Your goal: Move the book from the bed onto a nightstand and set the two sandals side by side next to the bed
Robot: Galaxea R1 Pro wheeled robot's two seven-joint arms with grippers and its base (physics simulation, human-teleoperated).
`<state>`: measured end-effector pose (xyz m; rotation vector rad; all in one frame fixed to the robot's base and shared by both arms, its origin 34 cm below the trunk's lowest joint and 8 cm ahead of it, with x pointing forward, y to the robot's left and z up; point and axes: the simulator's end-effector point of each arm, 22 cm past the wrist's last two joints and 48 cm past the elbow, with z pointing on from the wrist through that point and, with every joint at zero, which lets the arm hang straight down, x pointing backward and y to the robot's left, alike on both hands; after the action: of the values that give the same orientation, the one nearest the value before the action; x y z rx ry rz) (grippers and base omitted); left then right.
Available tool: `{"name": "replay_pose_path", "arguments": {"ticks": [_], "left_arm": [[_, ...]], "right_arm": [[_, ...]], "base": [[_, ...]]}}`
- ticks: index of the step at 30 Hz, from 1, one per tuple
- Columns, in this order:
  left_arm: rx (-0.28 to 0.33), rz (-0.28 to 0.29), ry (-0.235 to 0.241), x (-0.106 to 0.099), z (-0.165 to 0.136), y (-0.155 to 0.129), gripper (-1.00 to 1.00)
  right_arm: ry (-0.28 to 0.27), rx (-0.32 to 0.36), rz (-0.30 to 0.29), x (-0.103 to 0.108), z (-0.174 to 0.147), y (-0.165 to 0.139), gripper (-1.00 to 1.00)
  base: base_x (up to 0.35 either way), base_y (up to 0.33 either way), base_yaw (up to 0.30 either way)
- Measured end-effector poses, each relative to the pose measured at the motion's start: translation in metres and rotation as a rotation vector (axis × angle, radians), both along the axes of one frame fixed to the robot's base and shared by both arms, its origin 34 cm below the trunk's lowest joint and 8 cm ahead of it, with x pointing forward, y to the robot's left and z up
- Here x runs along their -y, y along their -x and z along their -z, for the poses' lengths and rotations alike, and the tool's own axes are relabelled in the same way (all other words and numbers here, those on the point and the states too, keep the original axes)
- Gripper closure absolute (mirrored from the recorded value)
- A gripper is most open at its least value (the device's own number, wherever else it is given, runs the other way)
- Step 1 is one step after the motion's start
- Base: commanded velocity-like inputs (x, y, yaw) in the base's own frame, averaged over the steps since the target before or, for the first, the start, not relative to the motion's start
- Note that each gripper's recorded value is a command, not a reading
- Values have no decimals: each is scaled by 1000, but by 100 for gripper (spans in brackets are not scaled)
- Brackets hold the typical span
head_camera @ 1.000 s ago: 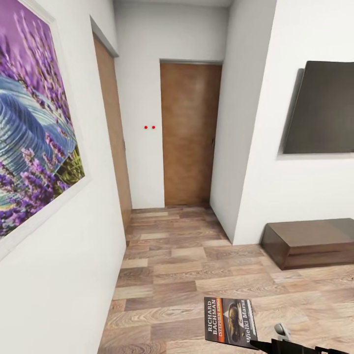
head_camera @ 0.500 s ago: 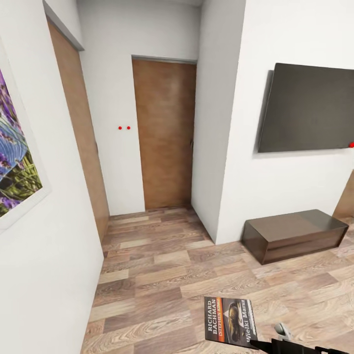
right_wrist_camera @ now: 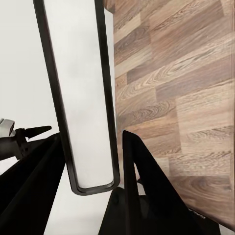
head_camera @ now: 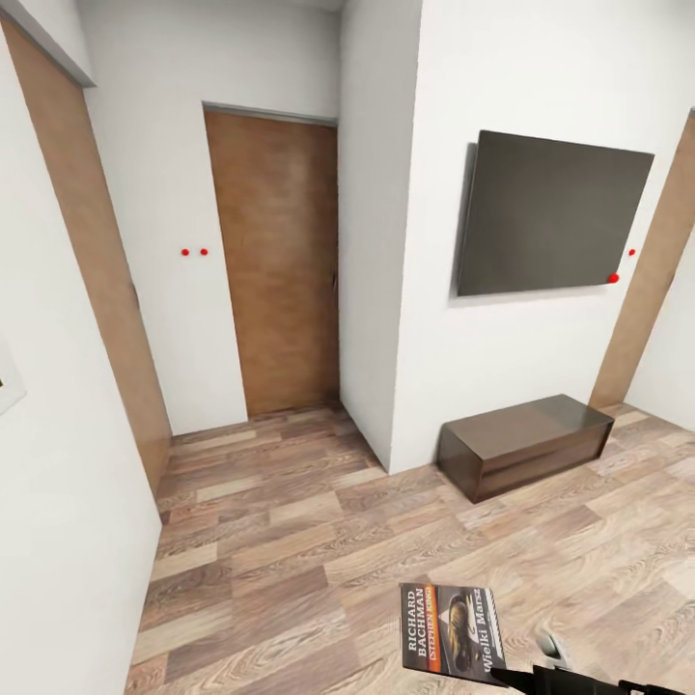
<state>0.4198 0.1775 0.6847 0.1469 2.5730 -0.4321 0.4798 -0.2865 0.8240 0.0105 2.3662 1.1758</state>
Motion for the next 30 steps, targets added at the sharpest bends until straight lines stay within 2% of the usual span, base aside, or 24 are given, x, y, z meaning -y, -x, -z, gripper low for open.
{"name": "replay_pose_path", "arguments": {"ticks": [7, 21, 30], "left_arm": [[0, 0, 0, 0, 0, 0, -100], [1, 0, -1, 0, 0, 0, -100], [0, 0, 0, 0, 0, 0, -100]], "right_arm": [[1, -1, -2, 0, 0, 1, 100], [0, 1, 0, 0, 0, 0, 100], [0, 0, 0, 0, 0, 0, 100]], "base": [[69, 0, -284], [299, 0, -284], [19, 0, -284]]}}
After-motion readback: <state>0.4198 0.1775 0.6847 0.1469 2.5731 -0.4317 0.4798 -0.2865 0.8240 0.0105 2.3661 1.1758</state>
